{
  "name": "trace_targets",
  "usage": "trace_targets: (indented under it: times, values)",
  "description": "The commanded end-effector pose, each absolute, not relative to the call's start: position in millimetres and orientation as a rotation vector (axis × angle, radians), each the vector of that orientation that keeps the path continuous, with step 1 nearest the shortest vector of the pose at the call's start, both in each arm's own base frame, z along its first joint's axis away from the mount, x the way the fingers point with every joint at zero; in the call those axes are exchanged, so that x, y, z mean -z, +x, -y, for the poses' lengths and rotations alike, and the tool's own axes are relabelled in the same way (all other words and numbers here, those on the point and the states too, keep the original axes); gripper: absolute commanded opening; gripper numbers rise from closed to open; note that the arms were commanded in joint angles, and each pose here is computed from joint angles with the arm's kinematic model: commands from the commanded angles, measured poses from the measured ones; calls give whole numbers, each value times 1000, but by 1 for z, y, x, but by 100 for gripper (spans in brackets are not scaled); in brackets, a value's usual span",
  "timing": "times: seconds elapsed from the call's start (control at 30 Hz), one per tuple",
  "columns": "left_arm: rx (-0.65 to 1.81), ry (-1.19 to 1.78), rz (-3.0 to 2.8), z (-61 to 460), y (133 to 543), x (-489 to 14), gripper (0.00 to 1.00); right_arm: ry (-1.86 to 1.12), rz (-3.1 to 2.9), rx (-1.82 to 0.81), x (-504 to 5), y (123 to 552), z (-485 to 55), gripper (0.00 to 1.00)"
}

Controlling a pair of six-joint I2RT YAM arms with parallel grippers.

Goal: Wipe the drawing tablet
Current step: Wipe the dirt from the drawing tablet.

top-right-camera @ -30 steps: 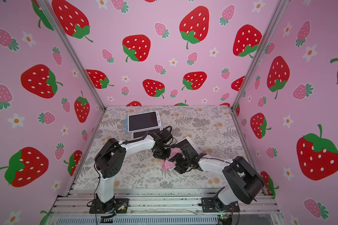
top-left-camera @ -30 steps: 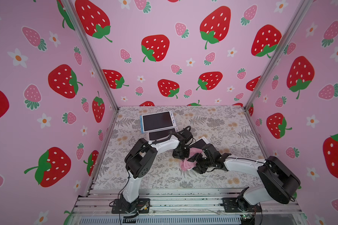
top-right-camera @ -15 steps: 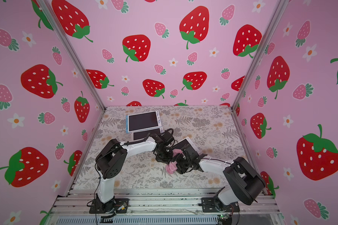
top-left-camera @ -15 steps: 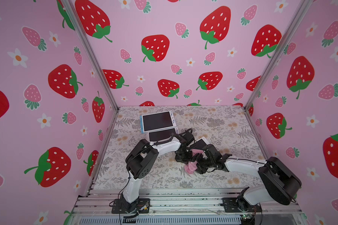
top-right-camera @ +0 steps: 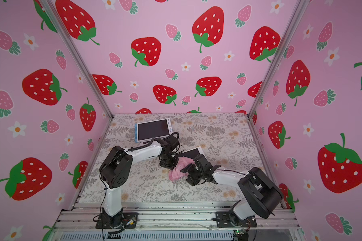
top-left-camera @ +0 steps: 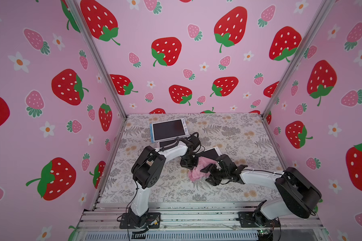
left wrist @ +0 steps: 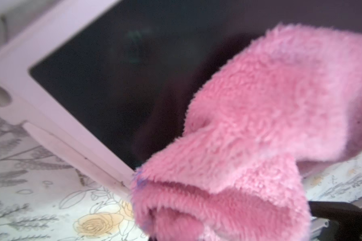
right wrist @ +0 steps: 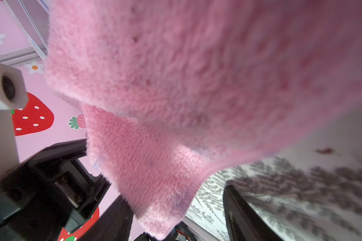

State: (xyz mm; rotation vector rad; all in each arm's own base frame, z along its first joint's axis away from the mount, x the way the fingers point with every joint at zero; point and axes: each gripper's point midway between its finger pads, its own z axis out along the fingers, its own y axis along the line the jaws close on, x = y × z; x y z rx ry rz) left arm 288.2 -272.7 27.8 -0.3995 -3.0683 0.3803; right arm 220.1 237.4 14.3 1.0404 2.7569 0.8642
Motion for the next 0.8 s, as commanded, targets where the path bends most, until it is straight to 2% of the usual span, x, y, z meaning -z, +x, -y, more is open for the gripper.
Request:
trace_targets:
  times: [0.0,0.13,0.27,0.4,0.53,0.77]
  values:
    - [-367,-419,3166,264,309,-58,0,1127,-2860,-473,32,184,-187,70]
    - [-436,-314,3196,251,320,-70,0,1041,-2860,-439,19,189,-186,69]
    - [-414,-242,3177,234,325,-58,0,888,-2843,-379,-4,202,-182,69]
    - [-480,-243,3154,240,329,-45,0,705,-2847,-350,-27,217,-190,69]
    - [-468,-235,3140,245,332,-36,0,636,-2870,-373,-29,224,-204,68]
    - [-348,-260,3074,242,306,-6,0,613,-2888,-422,-22,235,-227,67]
